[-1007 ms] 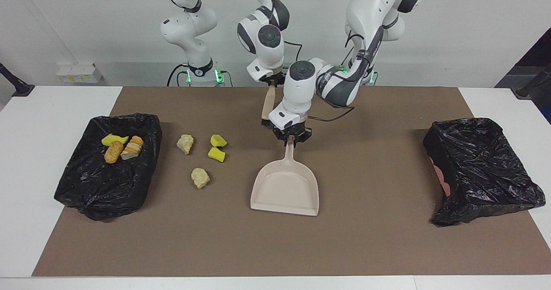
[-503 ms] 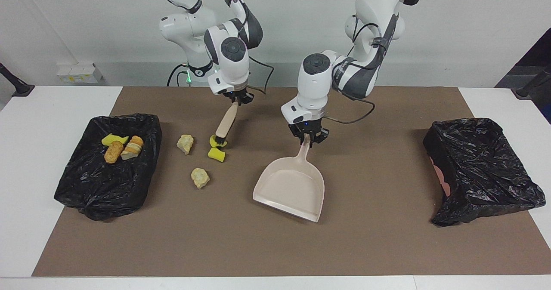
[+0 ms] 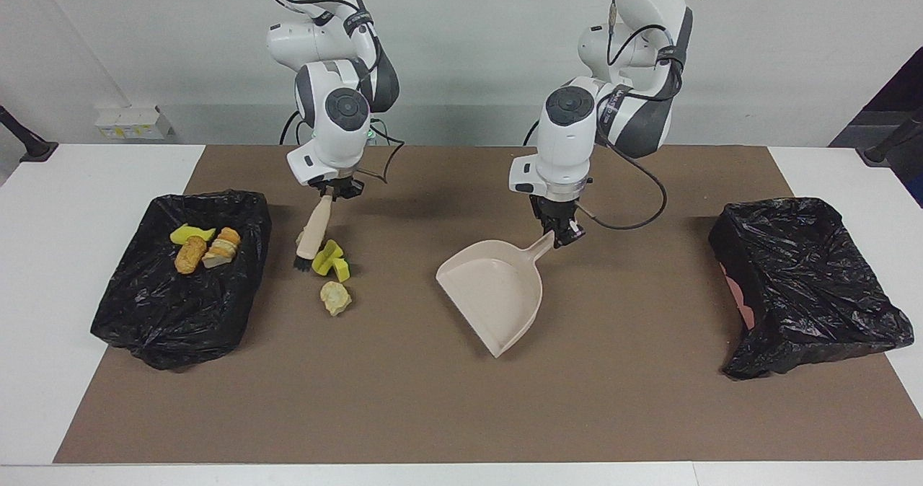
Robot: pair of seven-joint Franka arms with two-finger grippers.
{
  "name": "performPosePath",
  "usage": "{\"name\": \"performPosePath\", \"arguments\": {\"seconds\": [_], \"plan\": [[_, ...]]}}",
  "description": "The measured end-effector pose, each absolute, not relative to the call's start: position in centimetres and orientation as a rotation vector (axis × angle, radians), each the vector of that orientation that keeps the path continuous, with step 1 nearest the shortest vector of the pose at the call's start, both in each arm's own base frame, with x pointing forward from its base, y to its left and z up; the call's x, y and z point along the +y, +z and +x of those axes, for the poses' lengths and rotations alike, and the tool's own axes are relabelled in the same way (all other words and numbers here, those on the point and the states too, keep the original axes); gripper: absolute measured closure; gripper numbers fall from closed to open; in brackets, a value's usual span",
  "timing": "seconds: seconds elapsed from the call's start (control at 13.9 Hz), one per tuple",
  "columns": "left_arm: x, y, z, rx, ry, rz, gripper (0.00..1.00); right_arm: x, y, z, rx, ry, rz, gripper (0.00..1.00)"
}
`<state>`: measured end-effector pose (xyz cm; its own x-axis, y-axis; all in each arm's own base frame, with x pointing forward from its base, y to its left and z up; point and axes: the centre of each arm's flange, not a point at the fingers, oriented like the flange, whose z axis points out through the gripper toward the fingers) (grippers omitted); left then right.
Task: Sweep and dump trash in bin
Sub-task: 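Hold the dustpan with the left gripper while the right gripper grasps the brush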
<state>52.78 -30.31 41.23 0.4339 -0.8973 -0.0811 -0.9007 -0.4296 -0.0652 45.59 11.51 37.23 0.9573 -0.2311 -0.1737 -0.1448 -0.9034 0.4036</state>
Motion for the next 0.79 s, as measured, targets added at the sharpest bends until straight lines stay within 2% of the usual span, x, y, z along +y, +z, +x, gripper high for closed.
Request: {"name": "performPosePath", "arguments": {"seconds": [0.22, 0.5, 0.79], "plan": [[-30.5, 39.4, 51.4, 1.731, 0.119, -2.501, 0.69, 9.9, 37.9, 45.3, -0.234, -0.399, 2.679, 0.74], [-30.3, 38.7, 50.3, 1.881, 0.157, -2.384, 0.69, 4.5, 36.0, 45.3, -0.238, -0.480, 2.717, 0.74], [-30.2, 38.2, 50.0, 1.917, 0.177, -2.356, 0.69, 5.2, 33.7, 44.1, -0.265, -0.518, 2.777, 0.74]]}}
